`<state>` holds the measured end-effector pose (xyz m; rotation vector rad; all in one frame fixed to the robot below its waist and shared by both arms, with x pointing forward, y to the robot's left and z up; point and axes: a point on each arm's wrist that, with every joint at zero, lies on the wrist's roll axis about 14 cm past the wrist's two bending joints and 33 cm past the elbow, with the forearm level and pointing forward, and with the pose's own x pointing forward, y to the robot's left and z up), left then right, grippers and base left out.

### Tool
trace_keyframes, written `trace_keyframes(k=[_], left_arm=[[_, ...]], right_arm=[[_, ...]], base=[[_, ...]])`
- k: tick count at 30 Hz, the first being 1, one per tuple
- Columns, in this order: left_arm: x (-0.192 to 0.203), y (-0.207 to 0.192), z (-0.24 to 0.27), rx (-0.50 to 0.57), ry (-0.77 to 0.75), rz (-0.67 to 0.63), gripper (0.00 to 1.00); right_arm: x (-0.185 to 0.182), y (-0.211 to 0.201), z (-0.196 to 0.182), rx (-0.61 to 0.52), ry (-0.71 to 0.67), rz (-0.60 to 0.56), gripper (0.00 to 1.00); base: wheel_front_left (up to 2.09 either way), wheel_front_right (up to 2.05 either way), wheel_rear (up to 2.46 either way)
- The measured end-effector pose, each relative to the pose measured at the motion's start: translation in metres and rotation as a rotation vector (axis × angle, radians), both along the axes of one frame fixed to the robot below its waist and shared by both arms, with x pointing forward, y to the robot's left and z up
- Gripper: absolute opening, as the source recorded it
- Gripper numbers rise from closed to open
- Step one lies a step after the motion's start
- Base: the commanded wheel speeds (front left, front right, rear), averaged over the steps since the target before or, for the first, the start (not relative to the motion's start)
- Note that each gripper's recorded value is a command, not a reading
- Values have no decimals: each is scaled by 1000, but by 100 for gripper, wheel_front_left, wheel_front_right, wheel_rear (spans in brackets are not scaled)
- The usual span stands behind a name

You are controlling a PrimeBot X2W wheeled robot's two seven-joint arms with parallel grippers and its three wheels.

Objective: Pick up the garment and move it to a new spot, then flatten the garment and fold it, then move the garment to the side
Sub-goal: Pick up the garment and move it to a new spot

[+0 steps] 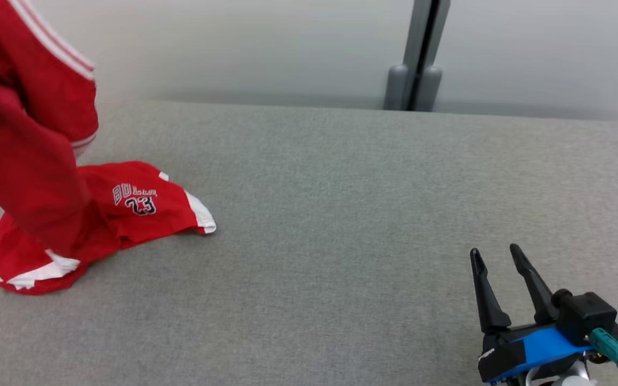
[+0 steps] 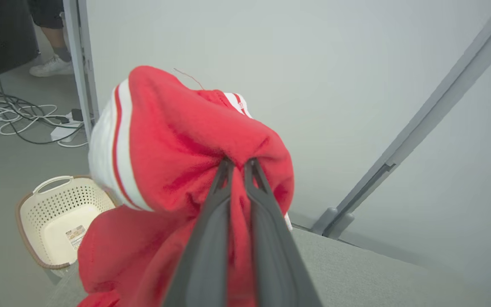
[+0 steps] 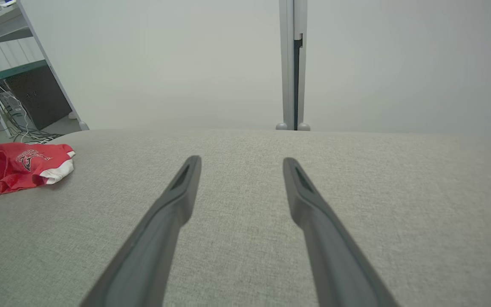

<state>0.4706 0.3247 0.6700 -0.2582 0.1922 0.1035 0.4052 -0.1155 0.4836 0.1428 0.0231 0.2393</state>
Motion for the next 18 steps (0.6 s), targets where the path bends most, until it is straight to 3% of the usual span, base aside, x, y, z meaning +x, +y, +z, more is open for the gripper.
trace_keyframes(k=[3, 4, 9, 18], left_arm=[[9, -41, 35, 34, -79, -114, 0], [14, -73, 51, 54, -118, -199, 0], [16, -158, 78, 81, -201, -426, 0], [12, -275, 39, 116, -168, -727, 0]], right_arm=[[-8, -9, 5, 6, -12, -27, 100], [-13, -17, 7, 10, -18, -51, 100], [-25, -40, 12, 10, -32, -117, 100], [-50, -86, 13, 0, -33, -257, 100]], base=[[0, 0, 0], [0, 0, 0], [0, 0, 0], [0, 0, 0]])
